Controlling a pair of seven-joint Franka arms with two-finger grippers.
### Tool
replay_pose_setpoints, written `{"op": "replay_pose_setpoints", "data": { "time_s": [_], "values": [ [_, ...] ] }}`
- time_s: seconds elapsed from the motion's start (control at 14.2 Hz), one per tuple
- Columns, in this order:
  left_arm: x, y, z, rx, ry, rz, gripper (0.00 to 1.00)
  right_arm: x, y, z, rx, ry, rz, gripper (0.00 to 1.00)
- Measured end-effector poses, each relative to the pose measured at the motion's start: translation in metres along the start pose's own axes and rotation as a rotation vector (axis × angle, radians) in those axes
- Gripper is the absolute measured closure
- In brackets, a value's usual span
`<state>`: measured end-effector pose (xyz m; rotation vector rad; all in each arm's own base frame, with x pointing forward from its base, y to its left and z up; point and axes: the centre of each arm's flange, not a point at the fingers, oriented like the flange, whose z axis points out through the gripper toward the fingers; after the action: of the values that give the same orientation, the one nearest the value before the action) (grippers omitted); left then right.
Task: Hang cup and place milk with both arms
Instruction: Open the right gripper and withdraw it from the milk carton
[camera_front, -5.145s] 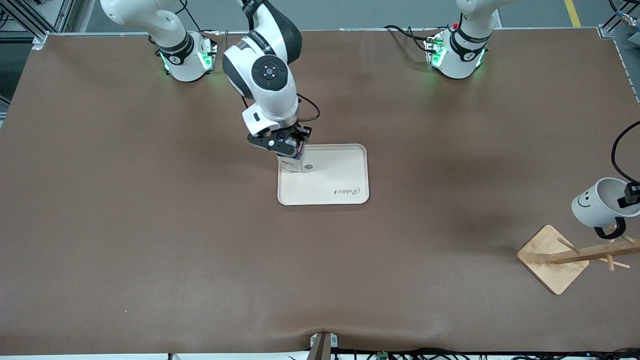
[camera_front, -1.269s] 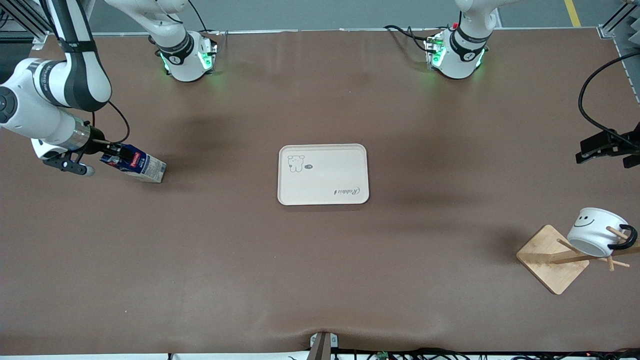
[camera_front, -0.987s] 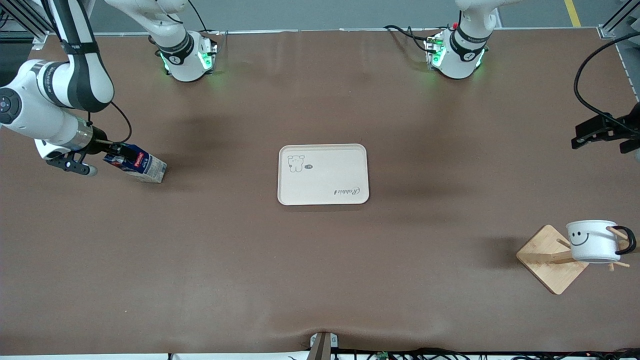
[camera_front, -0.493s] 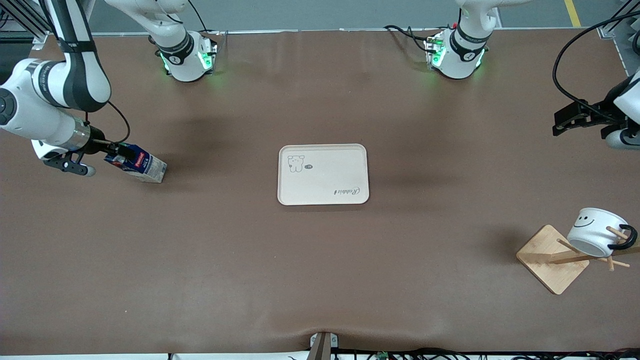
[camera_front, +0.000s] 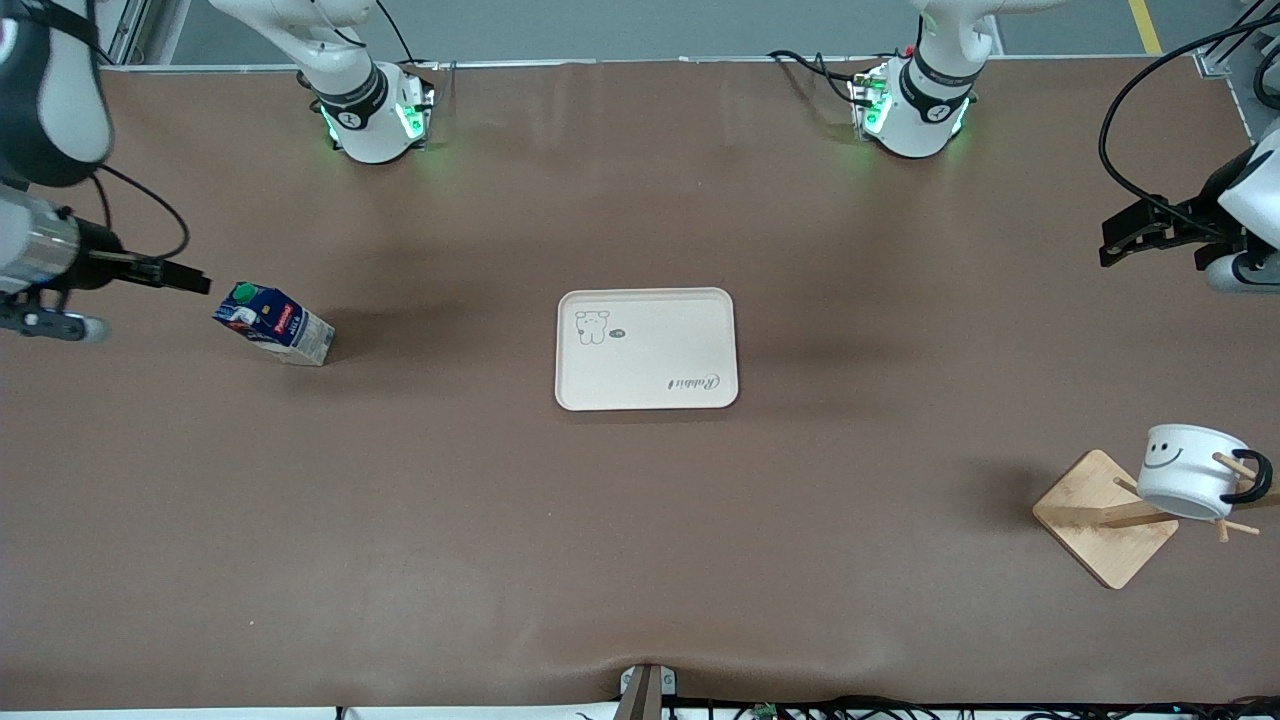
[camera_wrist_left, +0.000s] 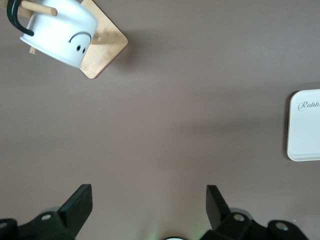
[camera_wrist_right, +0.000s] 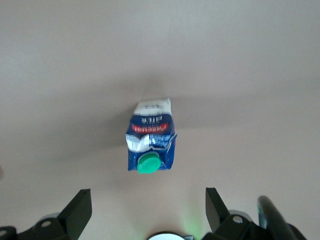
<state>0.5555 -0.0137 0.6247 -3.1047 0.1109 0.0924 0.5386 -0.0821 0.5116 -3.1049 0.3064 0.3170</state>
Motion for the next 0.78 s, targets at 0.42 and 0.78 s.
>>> {"op": "replay_pose_setpoints", "data": {
  "time_s": [0.42,0.78],
  "values": [
    [0.002,0.0,-0.001,0.0,0.008,0.001,0.0,0.03,-0.025,-0.055,-0.008,0.077,-0.039,0.0],
    [0.002,0.002,-0.006,0.0,0.017,0.003,0.0,0.004,-0.03,-0.073,-0.017,-0.017,-0.05,0.0]
  ]
}}
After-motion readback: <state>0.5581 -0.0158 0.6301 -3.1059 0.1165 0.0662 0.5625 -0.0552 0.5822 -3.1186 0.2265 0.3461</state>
